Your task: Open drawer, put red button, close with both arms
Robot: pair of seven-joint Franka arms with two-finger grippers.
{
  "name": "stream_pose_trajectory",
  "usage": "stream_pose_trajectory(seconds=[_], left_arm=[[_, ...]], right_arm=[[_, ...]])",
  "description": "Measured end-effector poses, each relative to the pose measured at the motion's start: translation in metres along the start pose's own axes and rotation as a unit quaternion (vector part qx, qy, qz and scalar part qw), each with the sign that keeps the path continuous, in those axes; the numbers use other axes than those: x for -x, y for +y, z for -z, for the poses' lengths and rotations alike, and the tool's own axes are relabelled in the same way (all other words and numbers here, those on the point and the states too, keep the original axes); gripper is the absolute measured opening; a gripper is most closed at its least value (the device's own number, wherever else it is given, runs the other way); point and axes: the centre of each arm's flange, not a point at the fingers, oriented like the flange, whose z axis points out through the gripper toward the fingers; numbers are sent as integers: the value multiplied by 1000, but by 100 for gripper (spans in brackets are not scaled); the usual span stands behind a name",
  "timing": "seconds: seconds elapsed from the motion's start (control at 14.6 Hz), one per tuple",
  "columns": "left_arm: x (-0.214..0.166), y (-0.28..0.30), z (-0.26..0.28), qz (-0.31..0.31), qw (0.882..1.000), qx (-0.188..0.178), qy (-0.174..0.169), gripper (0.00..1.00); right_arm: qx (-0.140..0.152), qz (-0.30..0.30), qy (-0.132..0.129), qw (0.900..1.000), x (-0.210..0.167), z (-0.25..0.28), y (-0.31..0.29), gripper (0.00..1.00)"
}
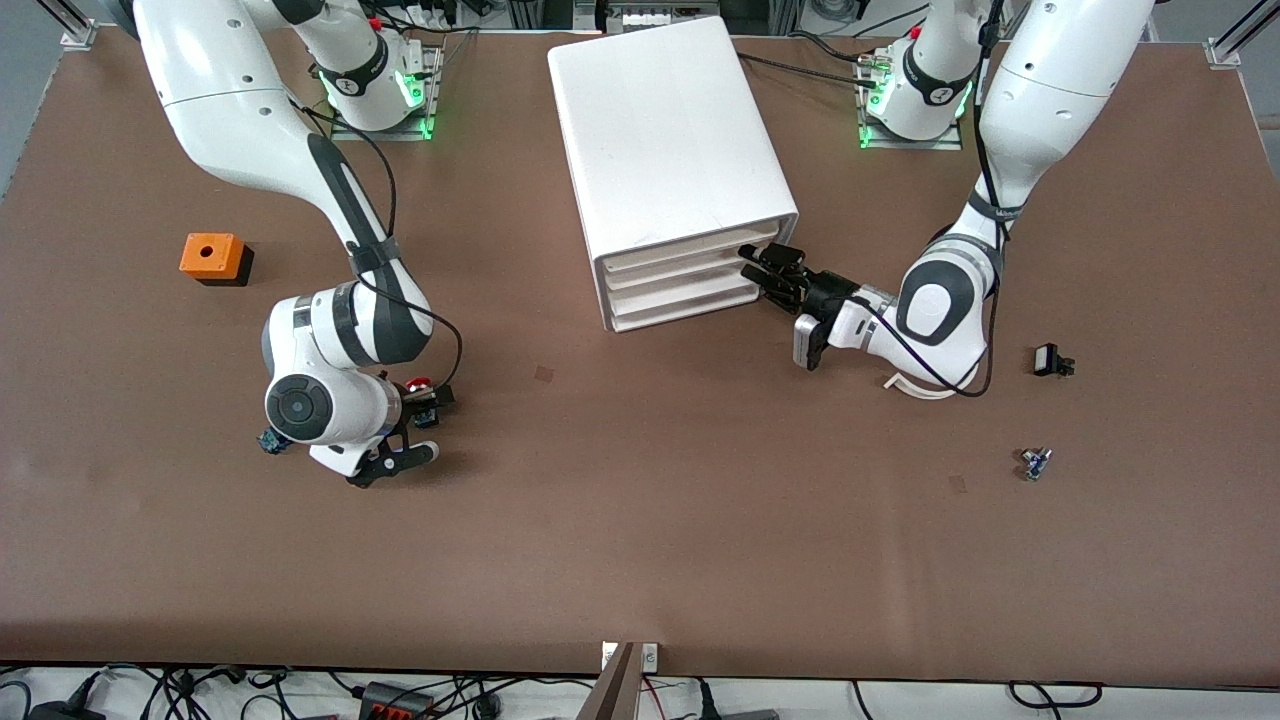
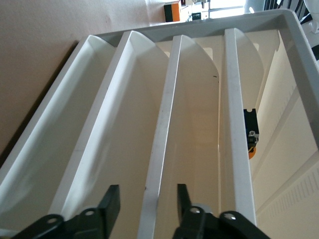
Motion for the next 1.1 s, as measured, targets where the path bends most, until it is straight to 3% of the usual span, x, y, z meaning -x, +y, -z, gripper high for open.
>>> stream_pose_trajectory(seconds=[0.14, 0.27, 0.34, 0.55, 0.82, 1.1], left_arm=[[1, -1, -1, -2, 1000, 1, -1, 42], [1, 0, -1, -4, 1000, 2, 0, 19], [0, 1, -1, -14, 1000, 2, 1, 14], [-5, 4, 2, -27, 1000, -3, 4, 14], [-32, -1, 37, -49, 998, -27, 29, 14], [-64, -11, 83, -75, 994, -54, 54, 14]], right_arm=[[0, 0, -9, 1000, 0, -12, 0, 100], [-1, 0, -16, 1000, -1, -22, 1, 100], [-1, 0, -19, 1000, -1, -26, 1, 100], [-1, 0, -23, 1000, 0, -31, 1, 89], [-1, 5, -16, 1000, -3, -23, 1, 45], [1, 6, 12, 1000, -11, 15, 0, 43]])
